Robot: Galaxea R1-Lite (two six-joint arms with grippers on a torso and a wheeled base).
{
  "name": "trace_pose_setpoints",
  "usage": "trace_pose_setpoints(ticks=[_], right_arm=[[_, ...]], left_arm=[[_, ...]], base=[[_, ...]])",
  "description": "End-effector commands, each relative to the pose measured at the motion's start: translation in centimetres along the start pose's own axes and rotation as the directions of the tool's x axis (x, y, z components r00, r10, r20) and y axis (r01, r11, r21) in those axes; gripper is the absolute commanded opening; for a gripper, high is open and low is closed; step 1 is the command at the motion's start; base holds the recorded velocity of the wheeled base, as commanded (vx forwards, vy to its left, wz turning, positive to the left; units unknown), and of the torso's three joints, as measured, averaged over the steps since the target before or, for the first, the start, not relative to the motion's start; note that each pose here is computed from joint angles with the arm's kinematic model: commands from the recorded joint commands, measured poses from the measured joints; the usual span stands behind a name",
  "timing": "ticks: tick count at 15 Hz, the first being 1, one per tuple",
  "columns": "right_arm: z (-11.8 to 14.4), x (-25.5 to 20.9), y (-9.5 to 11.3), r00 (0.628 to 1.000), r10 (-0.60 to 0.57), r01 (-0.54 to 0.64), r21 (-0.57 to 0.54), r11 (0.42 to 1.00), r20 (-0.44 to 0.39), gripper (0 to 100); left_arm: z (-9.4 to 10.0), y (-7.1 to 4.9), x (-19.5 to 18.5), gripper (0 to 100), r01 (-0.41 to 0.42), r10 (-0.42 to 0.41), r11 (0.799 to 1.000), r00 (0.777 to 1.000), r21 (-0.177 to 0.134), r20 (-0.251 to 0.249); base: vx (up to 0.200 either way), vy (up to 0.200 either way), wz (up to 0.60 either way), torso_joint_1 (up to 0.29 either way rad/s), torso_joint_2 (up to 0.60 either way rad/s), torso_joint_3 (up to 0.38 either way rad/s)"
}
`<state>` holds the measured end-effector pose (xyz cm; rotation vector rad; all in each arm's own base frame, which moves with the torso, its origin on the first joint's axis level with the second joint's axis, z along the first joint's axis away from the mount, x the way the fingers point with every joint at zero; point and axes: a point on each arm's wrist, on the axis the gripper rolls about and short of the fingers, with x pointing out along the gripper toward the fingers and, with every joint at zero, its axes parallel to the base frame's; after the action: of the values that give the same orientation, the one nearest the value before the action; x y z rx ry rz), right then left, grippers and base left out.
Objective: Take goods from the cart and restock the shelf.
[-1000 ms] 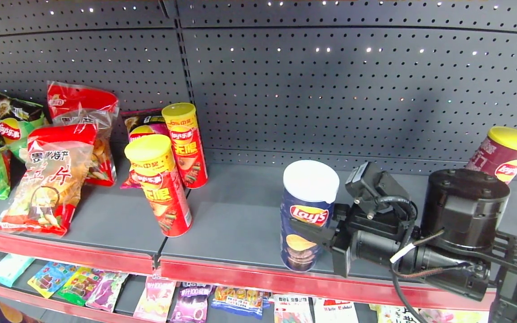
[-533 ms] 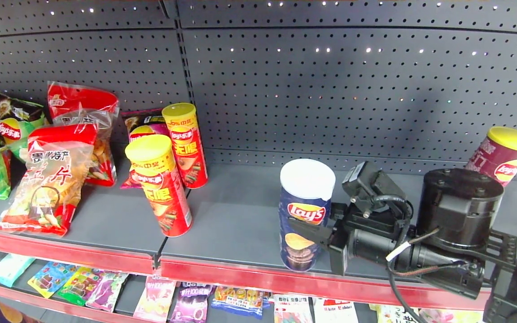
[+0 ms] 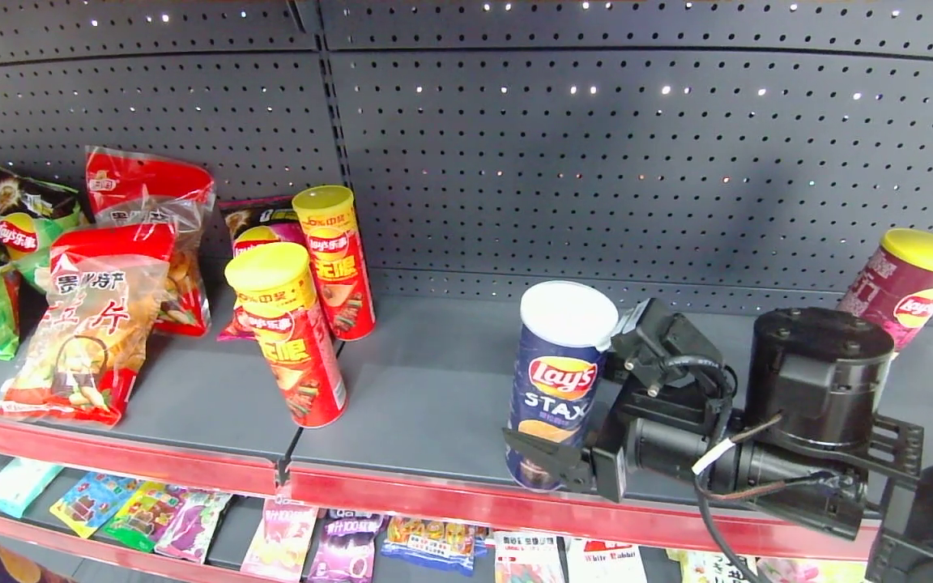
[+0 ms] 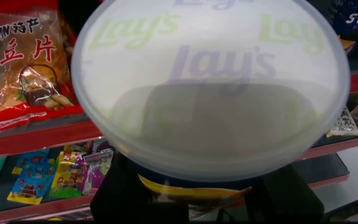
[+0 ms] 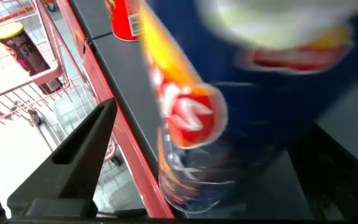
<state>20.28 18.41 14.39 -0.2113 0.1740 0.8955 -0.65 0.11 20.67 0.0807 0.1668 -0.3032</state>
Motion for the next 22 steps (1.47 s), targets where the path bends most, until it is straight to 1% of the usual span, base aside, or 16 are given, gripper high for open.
trace_pose_setpoints(ticks=[1,4,8,10,12,13,14,15,16,17,19,21,22], right_arm=[[0.1,-0.4,0.0,1.000,-0.010,0.010,0.006,1.000,0.004,100],[0.2,-2.4,0.4,1.000,-0.022,0.022,0.017,1.000,0.019,100],[-0.9,-5.9,1.1,1.000,-0.017,0.016,0.010,1.000,0.013,100],[-0.9,-7.4,1.4,0.999,-0.010,0.010,0.006,1.000,0.031,100],[-1.0,-9.3,0.9,0.997,-0.053,0.052,0.011,0.999,0.055,100],[-1.0,-10.8,-0.1,0.990,-0.123,0.123,0.009,0.992,0.064,100],[-1.0,-11.6,-0.6,0.984,-0.164,0.164,0.011,0.986,0.067,100],[-0.9,-13.5,-1.3,0.968,-0.245,0.244,0.021,0.969,0.062,100],[-0.8,-15.4,-1.4,0.951,-0.304,0.302,0.033,0.953,0.056,100],[-1.0,-17.4,-1.0,0.935,-0.351,0.349,0.044,0.936,0.043,100],[-1.3,-21.0,0.4,0.903,-0.429,0.427,0.060,0.902,0.015,100],[-1.5,-24.9,2.5,0.824,-0.560,0.566,0.088,0.820,-0.079,100],[-1.8,-25.8,3.1,0.805,-0.584,0.592,0.095,0.800,-0.102,100]], left_arm=[[0.0,0.0,0.0,0,0.000,0.000,1.000,1.000,0.000,0.000],[0.0,0.0,0.0,0,0.000,0.000,1.000,1.000,0.000,-0.002],[0.0,0.0,0.2,0,0.009,-0.009,1.000,1.000,0.001,-0.010],[0.0,0.0,0.3,0,0.009,-0.009,1.000,1.000,0.001,-0.013],[0.0,0.0,0.3,0,0.009,-0.009,1.000,1.000,0.001,-0.013],[0.0,0.0,0.2,0,0.012,-0.012,1.000,1.000,0.001,-0.012],[0.0,0.0,0.3,0,0.017,-0.017,1.000,1.000,0.001,-0.013],[0.0,-0.1,0.3,0,0.030,-0.030,1.000,0.999,0.001,-0.014],[0.0,-0.1,0.3,0,0.037,-0.037,0.999,0.999,0.000,-0.015],[0.0,-0.1,0.3,0,0.043,-0.043,0.999,0.999,0.000,-0.014],[-0.1,-0.1,0.3,0,0.049,-0.049,0.999,0.999,0.000,-0.017],[-0.5,-0.1,0.5,0,0.061,-0.061,0.998,0.998,-0.001,-0.033],[-0.6,-0.2,0.6,0,0.070,-0.070,0.998,0.997,-0.002,-0.036]], base=[[0.000,0.000,0.00,0.000,0.00,0.000],[0.000,0.000,0.00,0.000,0.00,0.000],[0.000,0.000,0.00,0.000,0.00,0.000],[0.000,0.000,0.00,0.000,0.00,0.000],[0.000,0.000,0.00,0.000,0.00,0.000],[0.000,0.000,0.00,0.000,0.00,0.000],[0.000,0.000,0.00,0.000,0.00,0.000],[0.000,0.000,0.00,0.000,0.00,0.000],[0.000,0.000,0.00,0.000,0.00,0.000],[0.000,0.000,0.00,0.000,0.00,0.000],[0.000,0.000,0.00,0.000,0.00,0.000],[0.000,0.000,0.00,0.000,0.00,0.000],[0.000,0.000,0.00,0.000,0.00,0.000]])
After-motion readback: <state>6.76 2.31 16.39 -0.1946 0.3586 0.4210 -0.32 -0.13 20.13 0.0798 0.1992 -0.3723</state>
